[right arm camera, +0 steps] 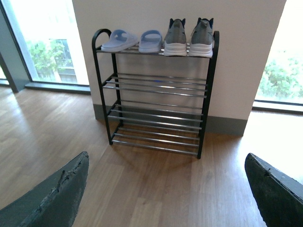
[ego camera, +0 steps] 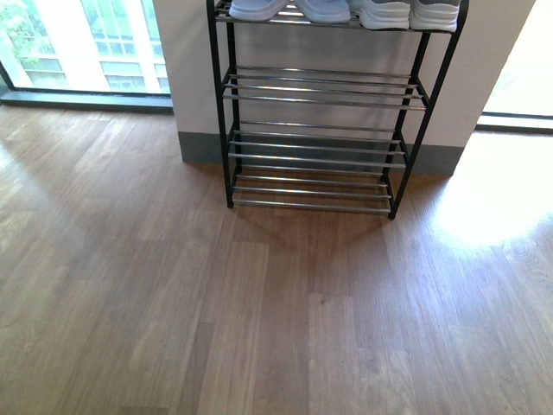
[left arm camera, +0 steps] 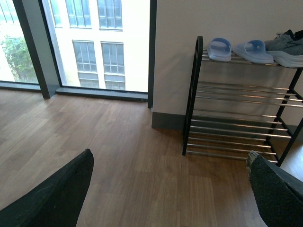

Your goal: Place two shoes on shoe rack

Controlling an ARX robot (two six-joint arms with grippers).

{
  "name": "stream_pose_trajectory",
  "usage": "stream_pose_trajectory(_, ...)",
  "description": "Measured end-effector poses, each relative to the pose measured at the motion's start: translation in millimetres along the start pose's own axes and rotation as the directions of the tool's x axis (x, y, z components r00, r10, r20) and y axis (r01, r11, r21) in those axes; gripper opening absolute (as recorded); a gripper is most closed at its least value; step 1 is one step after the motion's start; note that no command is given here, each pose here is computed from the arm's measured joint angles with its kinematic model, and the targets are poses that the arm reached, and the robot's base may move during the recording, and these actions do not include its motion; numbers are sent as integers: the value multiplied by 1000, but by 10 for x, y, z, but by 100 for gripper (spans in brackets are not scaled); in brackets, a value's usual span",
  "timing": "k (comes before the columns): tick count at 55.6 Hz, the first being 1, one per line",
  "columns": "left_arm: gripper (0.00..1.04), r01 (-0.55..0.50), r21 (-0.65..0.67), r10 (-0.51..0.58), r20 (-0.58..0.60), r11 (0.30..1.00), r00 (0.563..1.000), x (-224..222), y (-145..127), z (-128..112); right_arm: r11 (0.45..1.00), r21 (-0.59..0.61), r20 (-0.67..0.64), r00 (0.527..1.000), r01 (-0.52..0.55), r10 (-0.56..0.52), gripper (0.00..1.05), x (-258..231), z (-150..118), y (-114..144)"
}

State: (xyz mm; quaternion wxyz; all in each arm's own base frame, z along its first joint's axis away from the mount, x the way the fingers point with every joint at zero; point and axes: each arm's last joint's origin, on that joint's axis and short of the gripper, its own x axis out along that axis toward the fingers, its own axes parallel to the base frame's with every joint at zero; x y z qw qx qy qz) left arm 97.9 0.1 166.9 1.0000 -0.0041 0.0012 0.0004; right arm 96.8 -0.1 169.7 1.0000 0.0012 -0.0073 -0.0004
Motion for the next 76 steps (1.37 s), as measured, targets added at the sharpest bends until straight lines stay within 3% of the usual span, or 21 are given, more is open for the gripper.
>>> stream_pose_trajectory(76, 95, 0, 0, 0, 0, 1000, 1000, 0, 0, 0, 1000, 0, 0, 1000, 0, 0, 96, 0, 0, 0)
